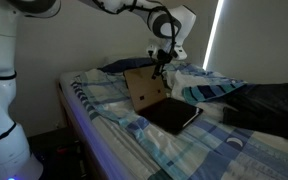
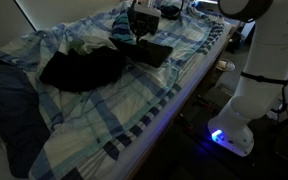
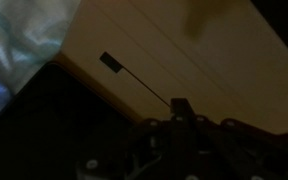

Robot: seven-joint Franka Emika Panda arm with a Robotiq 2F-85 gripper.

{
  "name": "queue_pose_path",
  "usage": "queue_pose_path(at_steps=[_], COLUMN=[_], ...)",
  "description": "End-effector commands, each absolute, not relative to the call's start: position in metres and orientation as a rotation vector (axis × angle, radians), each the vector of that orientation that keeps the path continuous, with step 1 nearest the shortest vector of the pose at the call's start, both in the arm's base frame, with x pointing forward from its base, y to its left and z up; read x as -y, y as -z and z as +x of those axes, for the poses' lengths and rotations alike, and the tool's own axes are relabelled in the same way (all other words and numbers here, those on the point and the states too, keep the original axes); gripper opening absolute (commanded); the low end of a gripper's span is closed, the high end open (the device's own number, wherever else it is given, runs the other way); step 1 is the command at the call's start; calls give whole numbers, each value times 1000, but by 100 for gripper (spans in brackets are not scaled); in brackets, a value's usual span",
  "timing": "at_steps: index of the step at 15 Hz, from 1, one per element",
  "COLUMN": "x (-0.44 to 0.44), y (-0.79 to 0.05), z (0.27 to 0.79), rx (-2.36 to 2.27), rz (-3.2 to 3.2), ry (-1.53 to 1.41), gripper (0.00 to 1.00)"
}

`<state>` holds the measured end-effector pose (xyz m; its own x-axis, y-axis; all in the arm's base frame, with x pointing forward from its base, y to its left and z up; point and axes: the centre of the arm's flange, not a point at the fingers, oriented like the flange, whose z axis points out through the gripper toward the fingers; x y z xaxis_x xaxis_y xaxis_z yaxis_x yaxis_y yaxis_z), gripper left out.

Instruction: Open the laptop

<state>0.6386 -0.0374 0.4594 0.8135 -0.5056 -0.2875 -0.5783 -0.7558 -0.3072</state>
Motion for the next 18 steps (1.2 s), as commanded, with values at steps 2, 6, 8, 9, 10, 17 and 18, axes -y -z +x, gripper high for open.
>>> queue_pose_path(at_steps=[2,6,8,9,10,17,18], x=[15,12,13,13,13,15,15], y=[-465,-470,-473,-476,-479,-488,-488], z=[622,621,619,619,619,631,631], rx=[-781,-765,-763,-760,-761,-754,-754], rz=[-2601,-2613,-2620,-2621,-2621,-2621,-2621], ry=[-327,-315,-290,-273,-246,-225,-225], gripper=[0,0,0,0,10,34,34])
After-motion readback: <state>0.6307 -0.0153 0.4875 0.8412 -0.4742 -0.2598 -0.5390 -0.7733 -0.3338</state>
